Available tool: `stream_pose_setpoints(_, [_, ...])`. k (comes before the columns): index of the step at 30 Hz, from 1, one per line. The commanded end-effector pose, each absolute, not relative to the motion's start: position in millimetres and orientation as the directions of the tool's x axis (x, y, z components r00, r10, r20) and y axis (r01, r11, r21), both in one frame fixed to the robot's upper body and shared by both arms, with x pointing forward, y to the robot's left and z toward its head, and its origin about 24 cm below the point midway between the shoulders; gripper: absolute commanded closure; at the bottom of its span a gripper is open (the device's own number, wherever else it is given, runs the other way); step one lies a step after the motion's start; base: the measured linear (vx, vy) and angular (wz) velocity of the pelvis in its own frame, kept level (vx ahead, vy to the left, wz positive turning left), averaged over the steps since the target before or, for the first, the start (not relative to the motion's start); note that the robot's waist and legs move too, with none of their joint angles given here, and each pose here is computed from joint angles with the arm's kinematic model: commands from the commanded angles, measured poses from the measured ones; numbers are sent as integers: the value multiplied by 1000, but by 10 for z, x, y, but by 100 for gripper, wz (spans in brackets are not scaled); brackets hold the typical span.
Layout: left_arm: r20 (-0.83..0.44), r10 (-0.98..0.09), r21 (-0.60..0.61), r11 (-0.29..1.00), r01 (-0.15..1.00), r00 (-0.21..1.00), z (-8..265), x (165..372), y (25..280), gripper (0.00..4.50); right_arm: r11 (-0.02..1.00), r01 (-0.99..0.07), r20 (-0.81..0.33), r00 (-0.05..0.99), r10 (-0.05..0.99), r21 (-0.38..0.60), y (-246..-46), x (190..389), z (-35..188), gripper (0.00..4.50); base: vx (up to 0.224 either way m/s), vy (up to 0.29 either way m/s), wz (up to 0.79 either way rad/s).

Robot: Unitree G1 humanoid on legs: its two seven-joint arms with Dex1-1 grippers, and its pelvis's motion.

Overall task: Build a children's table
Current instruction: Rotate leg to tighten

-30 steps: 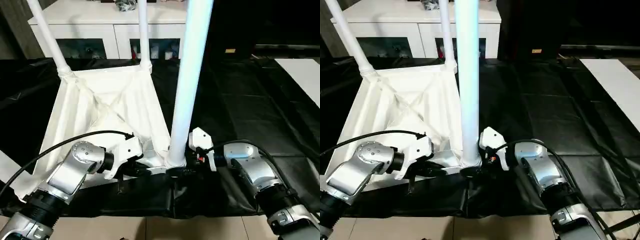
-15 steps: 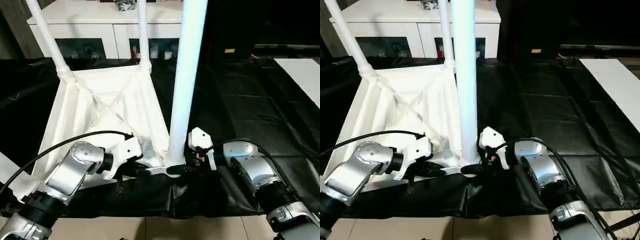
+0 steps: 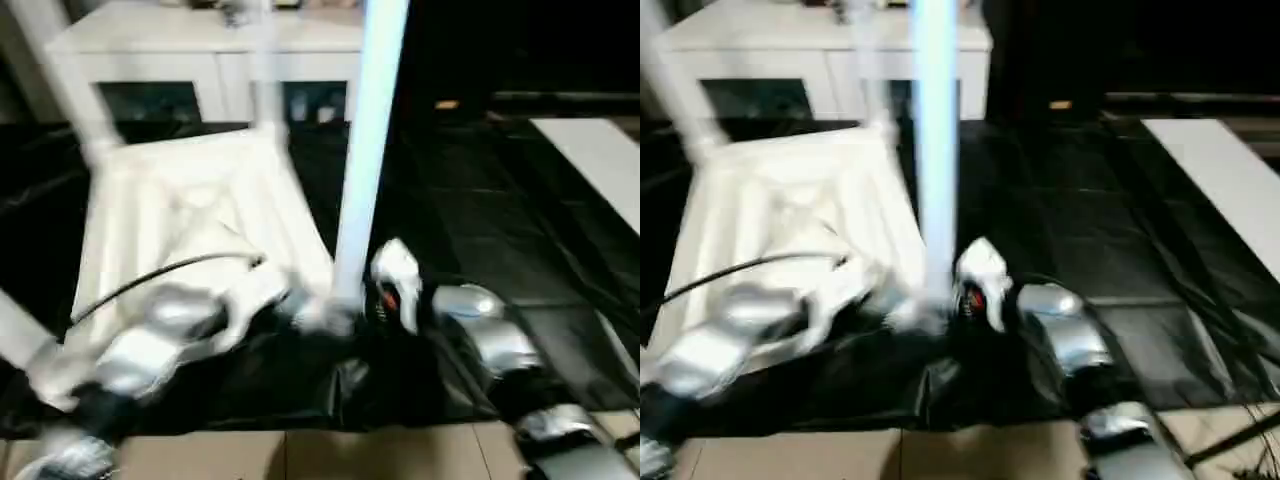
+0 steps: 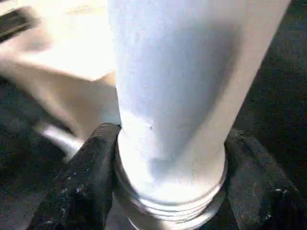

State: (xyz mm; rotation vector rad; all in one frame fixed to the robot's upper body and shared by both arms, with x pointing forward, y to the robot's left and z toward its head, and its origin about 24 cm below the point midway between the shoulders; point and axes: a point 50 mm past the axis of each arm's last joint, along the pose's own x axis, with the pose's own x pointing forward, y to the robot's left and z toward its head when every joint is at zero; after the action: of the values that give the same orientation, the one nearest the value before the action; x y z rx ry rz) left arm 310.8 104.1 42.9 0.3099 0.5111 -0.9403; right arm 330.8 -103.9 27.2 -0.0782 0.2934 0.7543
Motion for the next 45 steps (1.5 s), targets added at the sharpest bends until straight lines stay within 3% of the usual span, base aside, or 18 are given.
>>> stream_pose_setpoints(1, [-532,-602,35,687,725,596,403,3212,1097,450,769,-636,-327,714,619,66,-954,3291,178,183,0,0,0])
stream_pose_setpoints(2, [-516,-575,23,732,681,635,408,3288,1006,450,832,-552,-350,768,535,61,-927,3322,132,183,0,0,0])
stream_pose_setpoints(5, [-516,-530,63,760,646,673,393,3381,896,450,894,-445,-364,825,433,54,-854,3371,105,183,0,0,0])
stream_pose_setpoints(7, [-525,-508,98,761,641,683,380,3421,849,450,903,-427,-354,839,413,41,-775,3396,126,183,0,0,0])
stream_pose_setpoints(9, [-546,-503,142,733,666,670,381,3437,842,450,867,-497,-318,828,462,-34,-663,3414,207,183,0,0,0])
stream_pose_setpoints(11, [-561,-509,150,713,685,653,378,3435,853,450,810,-586,-271,778,567,14,-587,3392,272,183,0,0,0])
stream_pose_setpoints(13, [-571,-510,156,701,696,643,371,3433,875,450,793,-609,-246,767,593,13,-597,3394,308,127,0,0,0])
stream_pose_setpoints(17, [-600,-546,148,642,752,584,351,3377,978,450,744,-668,-232,726,648,-12,-726,3416,377,91,0,0,0])
stream_pose_setpoints(21, [-631,-636,99,502,859,444,345,3211,1064,450,590,-805,-242,585,774,-58,-884,3335,441,75,0,0,0])
stream_pose_setpoints(23, [-623,-723,86,318,944,300,373,3042,1117,450,395,-914,-292,403,867,-92,-1003,3169,436,75,0,0,0])
stream_pose_setpoints(25, [-624,-759,49,200,979,186,386,2905,1164,450,308,-947,-326,322,889,-95,-1078,3091,428,75,26,-2,1])
stream_pose_setpoints(28, [-622,-776,5,129,992,104,433,2768,1252,450,239,-968,-351,250,903,-75,-1172,3043,448,75,0,0,0])
stream_pose_setpoints(40, [-624,-778,3,92,996,74,556,2690,1382,450,128,-992,-354,125,927,-15,-1175,2997,503,75,0,0,0])
stream_pose_setpoints(41, [-624,-778,3,94,996,75,558,2692,1383,450,122,-992,-360,118,925,-11,-1179,2992,495,101,0,0,0])
stream_pose_setpoints(45, [-626,-776,3,102,995,81,563,2692,1394,450,115,-993,-375,107,921,-1,-1205,2984,479,126,0,0,0])
